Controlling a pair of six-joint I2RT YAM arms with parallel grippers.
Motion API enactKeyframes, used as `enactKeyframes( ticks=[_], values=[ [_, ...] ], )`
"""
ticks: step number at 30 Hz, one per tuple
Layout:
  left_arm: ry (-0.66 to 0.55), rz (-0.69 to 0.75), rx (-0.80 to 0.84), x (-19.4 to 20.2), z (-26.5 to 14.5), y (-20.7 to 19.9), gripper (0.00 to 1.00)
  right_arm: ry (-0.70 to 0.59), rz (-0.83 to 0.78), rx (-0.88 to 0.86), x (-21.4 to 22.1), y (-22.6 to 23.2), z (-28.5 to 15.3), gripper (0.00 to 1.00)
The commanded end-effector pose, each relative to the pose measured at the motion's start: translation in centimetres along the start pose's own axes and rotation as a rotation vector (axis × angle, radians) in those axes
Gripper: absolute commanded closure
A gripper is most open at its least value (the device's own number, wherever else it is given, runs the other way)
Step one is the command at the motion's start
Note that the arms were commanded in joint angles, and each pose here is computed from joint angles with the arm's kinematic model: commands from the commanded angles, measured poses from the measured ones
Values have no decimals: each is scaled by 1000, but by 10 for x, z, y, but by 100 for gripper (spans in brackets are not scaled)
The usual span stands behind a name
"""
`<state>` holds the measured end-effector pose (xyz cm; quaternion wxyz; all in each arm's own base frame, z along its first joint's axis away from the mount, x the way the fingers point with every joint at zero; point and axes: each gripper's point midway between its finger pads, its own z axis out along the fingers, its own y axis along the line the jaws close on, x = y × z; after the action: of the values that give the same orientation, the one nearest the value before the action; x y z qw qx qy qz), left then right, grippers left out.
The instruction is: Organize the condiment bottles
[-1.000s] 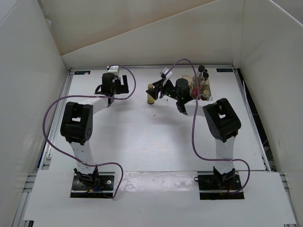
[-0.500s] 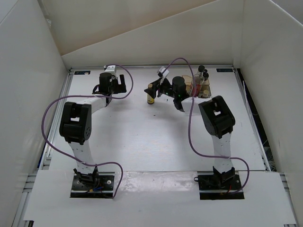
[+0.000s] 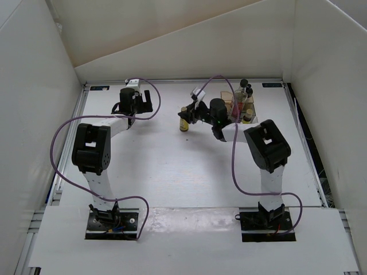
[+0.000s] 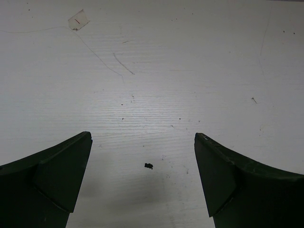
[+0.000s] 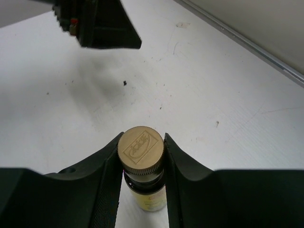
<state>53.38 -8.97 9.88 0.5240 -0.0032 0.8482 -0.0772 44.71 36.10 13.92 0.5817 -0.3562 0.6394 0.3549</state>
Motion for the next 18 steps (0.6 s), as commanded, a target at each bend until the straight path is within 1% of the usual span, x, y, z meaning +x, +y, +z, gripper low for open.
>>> enactKeyframes(
  ticks=[1, 3, 5, 6, 7, 9, 10, 11, 13, 14, 16, 18],
  values=[
    [-59, -10, 16, -21, -10, -2, 0, -79, -115, 32, -49, 6, -24, 100],
    [-61, -10, 20, -22, -12, -4, 0, -128, -156, 50, -79, 10, -40, 100],
    [-57, -12, 20, -19, -13, -5, 0, -128, -182, 80, -83, 10, -59, 100],
    [-61, -10, 22, -21, -14, -6, 0, -152, -204, 108, -98, 7, -70, 100],
    [-62, -12, 25, -21, -15, -8, 0, -154, -205, 125, -99, 9, -84, 100],
    [-66, -8, 29, -23, -15, -9, 0, -152, -210, 162, -99, 3, -99, 100],
    [-64, -4, 34, -22, -16, -13, 0, -183, -225, 179, -115, 5, -113, 100],
    [-68, -3, 38, -24, -16, -15, 0, -176, -232, 204, -113, 0, -121, 100],
    [-70, 2, 45, -25, -17, -19, 0, -200, -263, 262, -131, -8, -143, 100],
    [-66, 2, 47, -23, -17, -20, 0, -173, -265, 284, -119, -12, -150, 100],
    [-70, 7, 56, -25, -18, -25, 0, -202, -288, 335, -134, -19, -169, 100],
    [-66, 12, 61, -23, -17, -30, 0, -200, -280, 371, -130, -26, -183, 100]
  ],
)
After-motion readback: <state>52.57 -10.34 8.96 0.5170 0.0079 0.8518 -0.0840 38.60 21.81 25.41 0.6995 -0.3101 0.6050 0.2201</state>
